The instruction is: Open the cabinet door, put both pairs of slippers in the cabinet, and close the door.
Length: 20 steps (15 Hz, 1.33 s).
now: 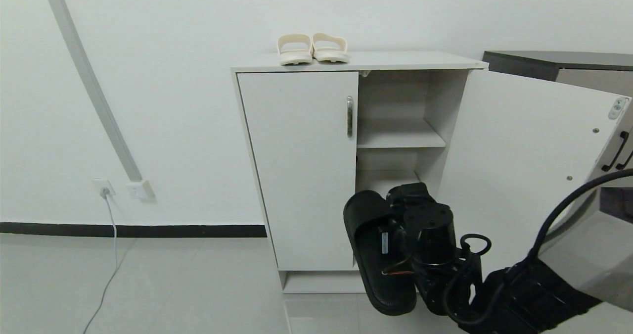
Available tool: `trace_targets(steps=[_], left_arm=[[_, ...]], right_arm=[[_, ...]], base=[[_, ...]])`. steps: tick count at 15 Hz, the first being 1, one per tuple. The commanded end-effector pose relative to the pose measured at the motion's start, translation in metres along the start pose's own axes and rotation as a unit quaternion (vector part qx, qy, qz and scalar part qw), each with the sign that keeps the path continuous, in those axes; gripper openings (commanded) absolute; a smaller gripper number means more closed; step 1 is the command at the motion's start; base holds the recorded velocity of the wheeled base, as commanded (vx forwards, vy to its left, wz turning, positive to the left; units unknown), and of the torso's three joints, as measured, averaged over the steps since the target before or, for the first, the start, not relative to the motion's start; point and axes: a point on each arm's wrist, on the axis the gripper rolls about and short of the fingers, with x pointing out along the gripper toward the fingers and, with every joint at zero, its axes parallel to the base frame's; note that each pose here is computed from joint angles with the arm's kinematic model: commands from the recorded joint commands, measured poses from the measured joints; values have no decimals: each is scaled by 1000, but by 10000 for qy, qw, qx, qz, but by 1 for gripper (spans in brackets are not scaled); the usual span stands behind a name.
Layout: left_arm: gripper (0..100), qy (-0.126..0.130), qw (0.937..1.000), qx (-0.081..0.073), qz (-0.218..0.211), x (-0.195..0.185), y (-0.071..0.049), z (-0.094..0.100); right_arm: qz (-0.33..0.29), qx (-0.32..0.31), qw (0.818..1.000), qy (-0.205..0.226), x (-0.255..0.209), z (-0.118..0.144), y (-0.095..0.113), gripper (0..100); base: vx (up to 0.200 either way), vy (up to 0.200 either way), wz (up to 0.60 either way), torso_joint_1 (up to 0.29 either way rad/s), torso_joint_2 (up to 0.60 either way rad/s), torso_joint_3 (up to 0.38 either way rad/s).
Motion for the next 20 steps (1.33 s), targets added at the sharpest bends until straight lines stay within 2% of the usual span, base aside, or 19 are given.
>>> trace_targets(steps=[1,5,12,20], left_arm=[[0,14,10000,3,1,0,0,0],[0,22,10000,-4,1,0,0,0],[0,6,10000,-4,1,0,0,1],[0,14,10000,-20,9,0,0,0]], right_arm=[[-312,-52,9995,40,23,-21,16,0],[-401,95,9991,-23,27,-18,15,0],[-593,112,9982,0,37,-18,3,0],[-624,62,9980,101,42,-27,-1,0]], base=[[0,0,0,0,0,0],[0,0,0,0,0,0],[0,-200,0,4,0,2],[0,0,0,0,0,0]])
